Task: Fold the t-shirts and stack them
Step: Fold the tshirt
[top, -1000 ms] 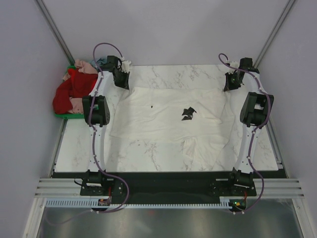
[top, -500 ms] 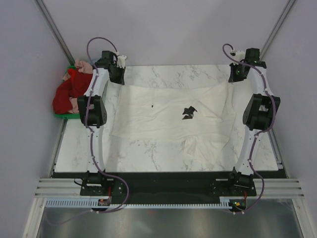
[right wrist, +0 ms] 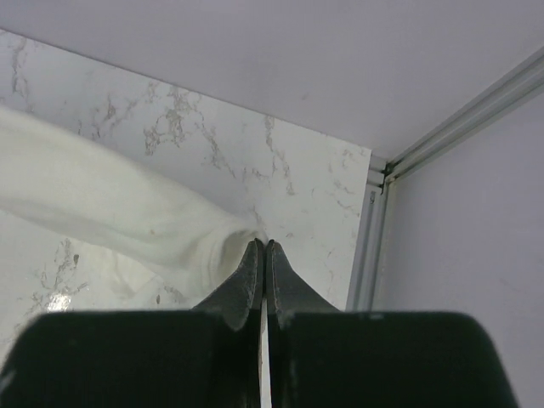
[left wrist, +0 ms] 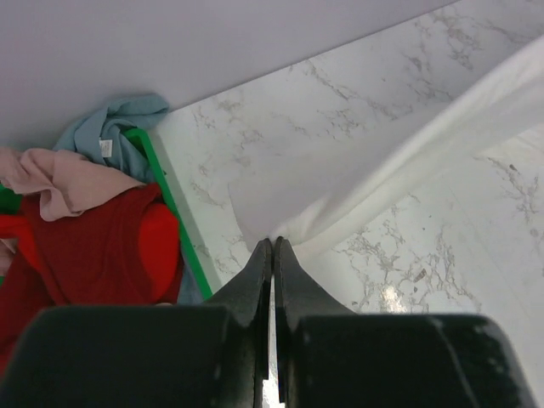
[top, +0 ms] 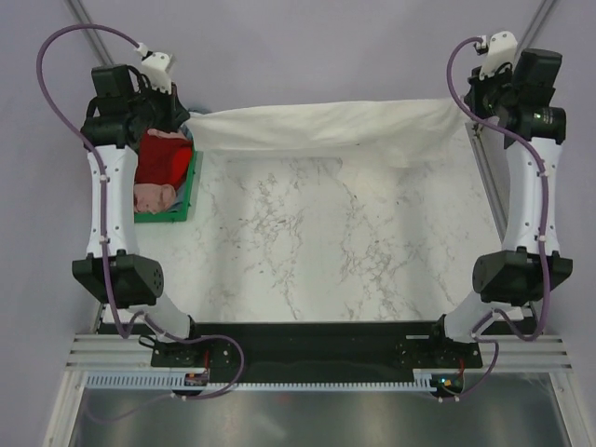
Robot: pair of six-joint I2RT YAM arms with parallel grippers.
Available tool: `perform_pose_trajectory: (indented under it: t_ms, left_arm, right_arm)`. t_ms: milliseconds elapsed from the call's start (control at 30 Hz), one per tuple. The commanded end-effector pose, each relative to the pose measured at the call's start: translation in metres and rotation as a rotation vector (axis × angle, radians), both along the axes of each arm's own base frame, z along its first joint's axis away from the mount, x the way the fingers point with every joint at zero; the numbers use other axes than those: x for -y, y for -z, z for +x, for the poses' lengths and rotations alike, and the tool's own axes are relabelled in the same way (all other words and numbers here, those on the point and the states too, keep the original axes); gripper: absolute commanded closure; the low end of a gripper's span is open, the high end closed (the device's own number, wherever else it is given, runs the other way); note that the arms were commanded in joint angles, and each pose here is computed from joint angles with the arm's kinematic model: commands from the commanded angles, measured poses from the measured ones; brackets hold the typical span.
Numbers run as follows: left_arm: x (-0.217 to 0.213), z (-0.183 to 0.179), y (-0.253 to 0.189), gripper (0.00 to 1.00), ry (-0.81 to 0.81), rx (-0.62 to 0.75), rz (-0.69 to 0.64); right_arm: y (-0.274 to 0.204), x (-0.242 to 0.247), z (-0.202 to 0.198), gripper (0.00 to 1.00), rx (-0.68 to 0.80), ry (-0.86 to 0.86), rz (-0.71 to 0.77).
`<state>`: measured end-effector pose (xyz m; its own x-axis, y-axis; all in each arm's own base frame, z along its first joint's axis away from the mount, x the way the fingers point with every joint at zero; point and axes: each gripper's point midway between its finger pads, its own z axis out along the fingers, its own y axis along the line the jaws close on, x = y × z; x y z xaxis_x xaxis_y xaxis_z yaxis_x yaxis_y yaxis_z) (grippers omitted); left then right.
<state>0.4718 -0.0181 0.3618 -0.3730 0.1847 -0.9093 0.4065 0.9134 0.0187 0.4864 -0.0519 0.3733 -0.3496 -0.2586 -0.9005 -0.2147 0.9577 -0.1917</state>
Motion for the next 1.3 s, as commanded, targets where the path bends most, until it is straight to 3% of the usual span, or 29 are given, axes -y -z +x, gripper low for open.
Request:
perform_pose_trajectory:
  t_ms: [0, 300, 433, 567, 733, 833, 1033, 1100, 1267]
  left_arm:
    - [0.009, -0.045, -0.031, 0.98, 0.040, 0.093, 0.008]
    - [0.011, -0.151, -0.079, 0.98, 0.010, 0.287, 0.089]
    - [0.013, -0.179, -0.102, 0.98, 0.002, 0.373, 0.114]
    - [0.013, -0.173, -0.096, 0.98, 0.013, 0.355, 0.122]
    - [0.015, -0.138, -0.047, 0.98, 0.065, 0.220, 0.100]
    - [0.016, -0.108, 0.008, 0.98, 0.103, 0.073, 0.077]
    - [0.022, -0.056, 0.141, 0.98, 0.156, -0.267, 0.017]
    - [0.022, -0.043, 0.170, 0.98, 0.147, -0.342, 0.009]
    - [0.016, -0.005, 0.240, 0.98, 0.079, -0.504, 0.020]
  right_arm:
    - [-0.059, -0.007, -0.050, 1.00, 0.136, -0.020, -0.069]
    - [-0.138, -0.032, -0.187, 1.00, 0.354, -0.024, -0.140]
    - [-0.159, -0.033, -0.219, 1.00, 0.419, -0.006, -0.184]
    - [-0.153, -0.030, -0.212, 1.00, 0.399, -0.004, -0.203]
    - [-0.099, -0.026, -0.163, 1.00, 0.270, -0.044, -0.169]
    - [-0.048, -0.025, -0.129, 1.00, 0.167, -0.076, -0.135]
    - [0.084, -0.018, -0.074, 1.00, -0.102, -0.129, -0.091]
    - [0.138, -0.014, -0.060, 1.00, -0.215, -0.138, -0.081]
    - [0.222, 0.002, -0.021, 1.00, -0.393, -0.108, -0.066]
